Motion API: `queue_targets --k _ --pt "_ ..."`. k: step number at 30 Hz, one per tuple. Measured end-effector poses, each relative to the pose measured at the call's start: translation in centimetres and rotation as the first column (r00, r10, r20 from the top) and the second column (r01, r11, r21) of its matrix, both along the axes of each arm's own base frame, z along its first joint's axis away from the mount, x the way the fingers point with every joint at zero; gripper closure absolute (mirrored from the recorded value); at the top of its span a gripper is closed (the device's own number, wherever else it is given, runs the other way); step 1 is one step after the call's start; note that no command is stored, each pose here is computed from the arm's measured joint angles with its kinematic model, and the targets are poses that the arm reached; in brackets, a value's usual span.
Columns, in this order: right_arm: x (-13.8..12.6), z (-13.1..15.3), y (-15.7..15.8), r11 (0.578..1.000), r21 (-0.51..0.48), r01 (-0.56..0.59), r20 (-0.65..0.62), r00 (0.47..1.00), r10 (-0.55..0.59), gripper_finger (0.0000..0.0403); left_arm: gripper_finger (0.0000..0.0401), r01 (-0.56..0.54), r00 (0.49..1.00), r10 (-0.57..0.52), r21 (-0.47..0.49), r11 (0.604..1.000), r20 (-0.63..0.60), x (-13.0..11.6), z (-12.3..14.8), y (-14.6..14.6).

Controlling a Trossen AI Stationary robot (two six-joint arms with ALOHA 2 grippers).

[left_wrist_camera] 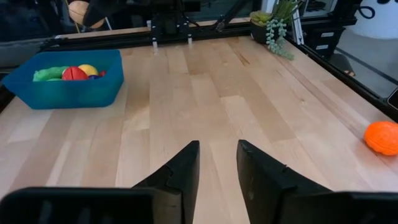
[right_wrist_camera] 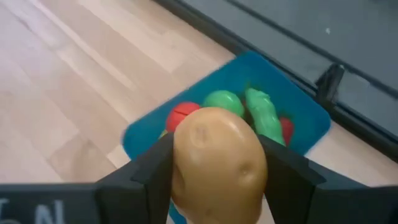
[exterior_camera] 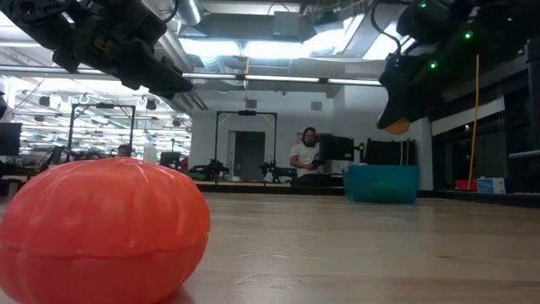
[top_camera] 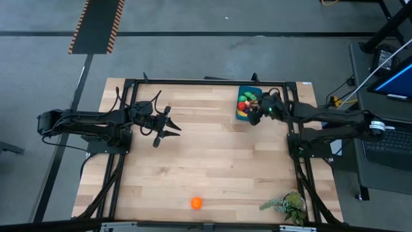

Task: Pick and placing Produce into tupperware
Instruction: Put the brown potato into the blue bin

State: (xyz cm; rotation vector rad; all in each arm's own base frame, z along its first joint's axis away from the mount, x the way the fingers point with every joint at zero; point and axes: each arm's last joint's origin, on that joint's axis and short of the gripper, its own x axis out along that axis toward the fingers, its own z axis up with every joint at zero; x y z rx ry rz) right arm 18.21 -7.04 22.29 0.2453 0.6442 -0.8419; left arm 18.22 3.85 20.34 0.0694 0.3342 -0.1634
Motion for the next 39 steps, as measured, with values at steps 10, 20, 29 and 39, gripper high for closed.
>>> queue_targets --k 10,20,29,39 --pt "0.2 0.9 -2.2 0.986 0.139 -0.092 -0.037 0.995 0.098 0.0205 0.03 -0.001 1.0 0.001 -0.003 1.0 -0.002 0.0 0.0 0.0" --pt "2.2 0.1 -5.1 0.975 0.189 -0.12 -0.175 0.972 0.154 0.0205 0.032 -0.002 1.0 0.002 -0.006 1.0 -0.002 0.0 0.0 0.0" --pt "4.2 0.5 -9.7 0.965 0.223 -0.137 -0.253 0.948 0.193 0.0205 0.0336 -0.002 1.0 0.002 -0.006 1.0 -0.002 0.0 0.0 0.0" --pt "5.3 0.1 -14.4 0.944 0.317 -0.091 -0.324 0.925 0.198 0.0205 0.035 -0.002 1.0 0.002 -0.013 1.0 -0.029 -0.1 -0.3 0.0"
